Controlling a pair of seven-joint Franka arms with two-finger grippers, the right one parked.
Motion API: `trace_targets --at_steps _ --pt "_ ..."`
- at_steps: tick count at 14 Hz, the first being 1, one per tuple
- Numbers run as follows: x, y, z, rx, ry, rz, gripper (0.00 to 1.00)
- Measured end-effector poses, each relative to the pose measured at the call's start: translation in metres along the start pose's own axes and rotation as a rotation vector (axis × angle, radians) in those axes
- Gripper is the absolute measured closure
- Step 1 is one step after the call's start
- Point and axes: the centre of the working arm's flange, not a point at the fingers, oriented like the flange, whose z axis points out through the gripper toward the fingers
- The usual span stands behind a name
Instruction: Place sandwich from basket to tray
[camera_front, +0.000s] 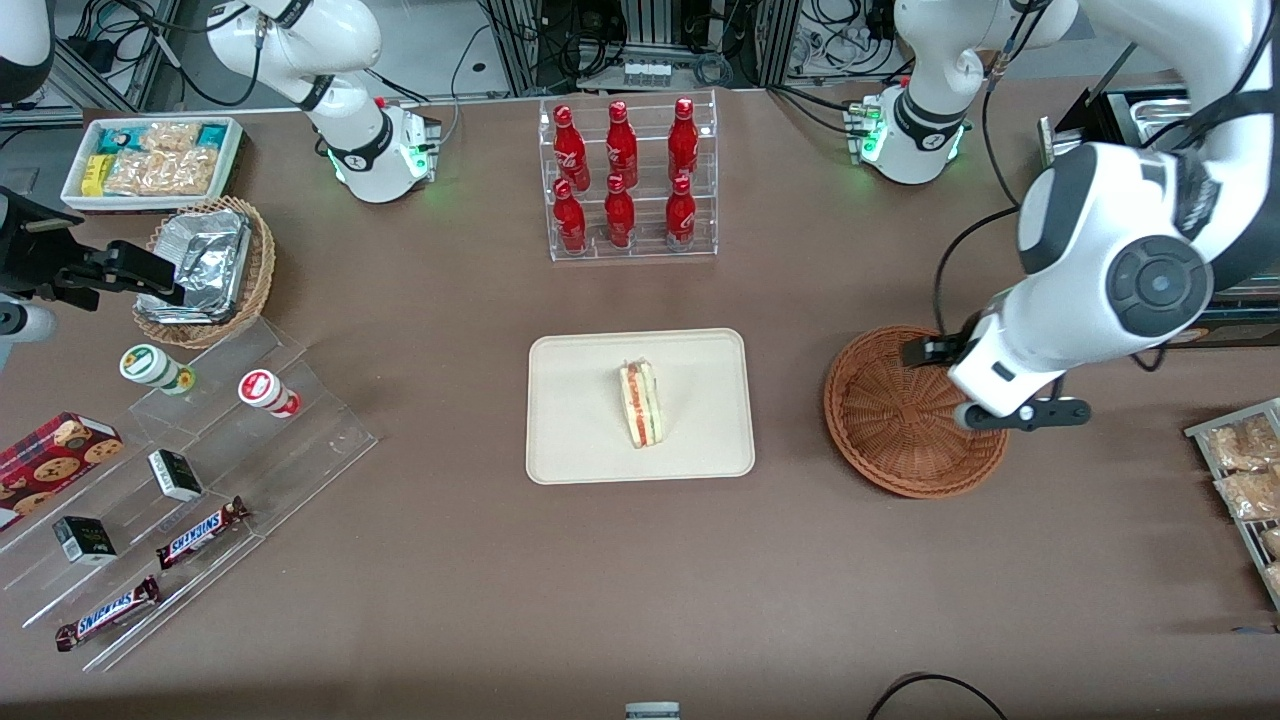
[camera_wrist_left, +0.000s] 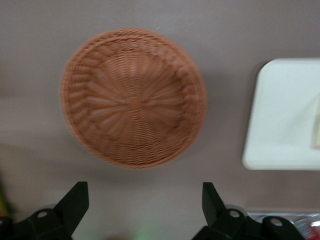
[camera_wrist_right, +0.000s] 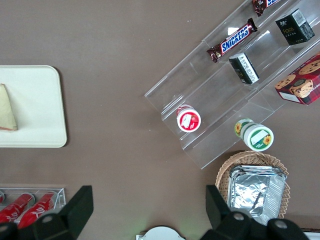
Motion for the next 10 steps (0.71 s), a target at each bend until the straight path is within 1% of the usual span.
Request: trace_targets --at_steps 1,2,3,6,10 --pt "-0.005 -0.005 -0.007 0.019 -0.015 0.047 0.0" --pt "-0.01 -0.008 -0.015 0.028 -0.025 0.084 0.0" --pt "-0.014 -0.009 -0.025 0.03 -0.021 0.103 0.0" --pt "-0.03 -0.032 -0.061 0.021 0.025 0.079 0.0" --pt "-0.062 -0.064 -0.098 -0.012 0.054 0.036 0.0"
